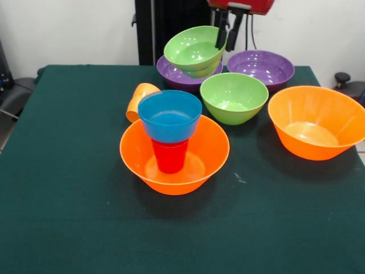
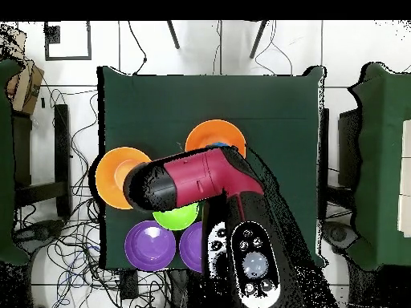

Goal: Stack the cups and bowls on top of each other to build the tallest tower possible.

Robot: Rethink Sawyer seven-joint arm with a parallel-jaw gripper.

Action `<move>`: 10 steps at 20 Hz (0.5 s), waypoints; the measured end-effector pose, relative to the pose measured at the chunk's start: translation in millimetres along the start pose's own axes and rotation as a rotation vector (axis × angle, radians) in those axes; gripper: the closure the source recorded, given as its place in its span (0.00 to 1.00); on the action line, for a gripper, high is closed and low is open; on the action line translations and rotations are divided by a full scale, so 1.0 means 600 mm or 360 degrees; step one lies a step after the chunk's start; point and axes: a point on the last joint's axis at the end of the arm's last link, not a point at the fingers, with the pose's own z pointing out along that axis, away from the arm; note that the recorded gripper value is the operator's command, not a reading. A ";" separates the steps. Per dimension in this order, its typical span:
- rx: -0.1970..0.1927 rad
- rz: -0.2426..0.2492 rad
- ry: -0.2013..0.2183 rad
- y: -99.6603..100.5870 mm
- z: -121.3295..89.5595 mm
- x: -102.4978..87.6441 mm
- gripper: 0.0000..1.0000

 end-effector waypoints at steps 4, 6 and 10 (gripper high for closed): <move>0.0009 -0.0003 -0.0008 0.006 -0.004 -0.011 1.00; 0.0014 0.0003 -0.0007 0.004 -0.005 -0.015 1.00; 0.0026 0.0035 0.0024 -0.005 -0.007 -0.025 1.00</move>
